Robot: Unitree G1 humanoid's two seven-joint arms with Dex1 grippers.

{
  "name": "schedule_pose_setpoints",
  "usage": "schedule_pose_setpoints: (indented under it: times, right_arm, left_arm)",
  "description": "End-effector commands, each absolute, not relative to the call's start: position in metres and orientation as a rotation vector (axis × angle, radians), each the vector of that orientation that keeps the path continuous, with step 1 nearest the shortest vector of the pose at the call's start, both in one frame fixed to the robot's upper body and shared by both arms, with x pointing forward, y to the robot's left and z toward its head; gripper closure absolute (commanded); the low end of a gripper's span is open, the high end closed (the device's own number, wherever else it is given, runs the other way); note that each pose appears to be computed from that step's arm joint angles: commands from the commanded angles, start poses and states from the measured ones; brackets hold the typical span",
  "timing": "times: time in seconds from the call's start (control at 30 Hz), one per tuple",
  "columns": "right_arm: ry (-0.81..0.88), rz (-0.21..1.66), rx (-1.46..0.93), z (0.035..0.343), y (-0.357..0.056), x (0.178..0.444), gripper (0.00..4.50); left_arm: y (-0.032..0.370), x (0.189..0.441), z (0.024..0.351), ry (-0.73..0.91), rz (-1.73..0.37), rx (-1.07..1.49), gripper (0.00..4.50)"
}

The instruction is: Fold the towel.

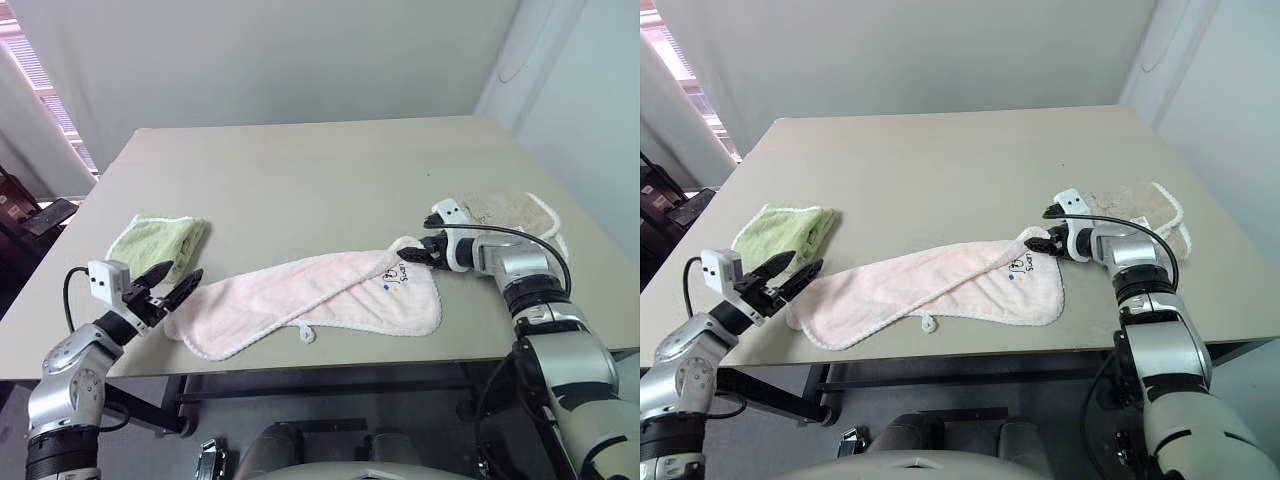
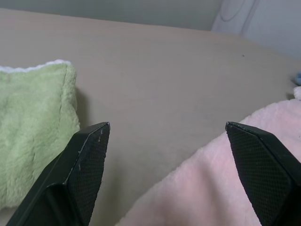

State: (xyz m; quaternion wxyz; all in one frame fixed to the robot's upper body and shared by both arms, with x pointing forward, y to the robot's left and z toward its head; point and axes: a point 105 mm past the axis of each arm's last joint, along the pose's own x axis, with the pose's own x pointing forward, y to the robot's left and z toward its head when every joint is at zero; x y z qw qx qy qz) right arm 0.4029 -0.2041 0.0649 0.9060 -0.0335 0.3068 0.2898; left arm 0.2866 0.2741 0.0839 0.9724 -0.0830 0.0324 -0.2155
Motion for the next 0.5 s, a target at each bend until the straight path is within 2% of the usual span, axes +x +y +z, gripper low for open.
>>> schedule_pose_setpoints:
  times: [0.03,0.23,0.33,0.5]
  right_arm:
    - [0.575,0.614,-0.085,0.082,-0.195,0.414,1.2]
    - [0.517,0.611,-0.082,0.087,-0.187,0.422,1.2]
    - [0.499,0.605,-0.094,0.088,-0.187,0.423,1.78]
    - [0.454,0.603,-0.085,0.092,-0.186,0.425,3.6]
  left_arm:
    - [0.278,0.286,0.102,-0.001,-0.424,-0.133,0.33]
    - [0.282,0.28,0.102,0.002,-0.405,-0.127,0.33]
    - [0.284,0.278,0.101,0.007,-0.398,-0.124,0.33]
    - [0.285,0.276,0.102,0.004,-0.395,-0.126,0.33]
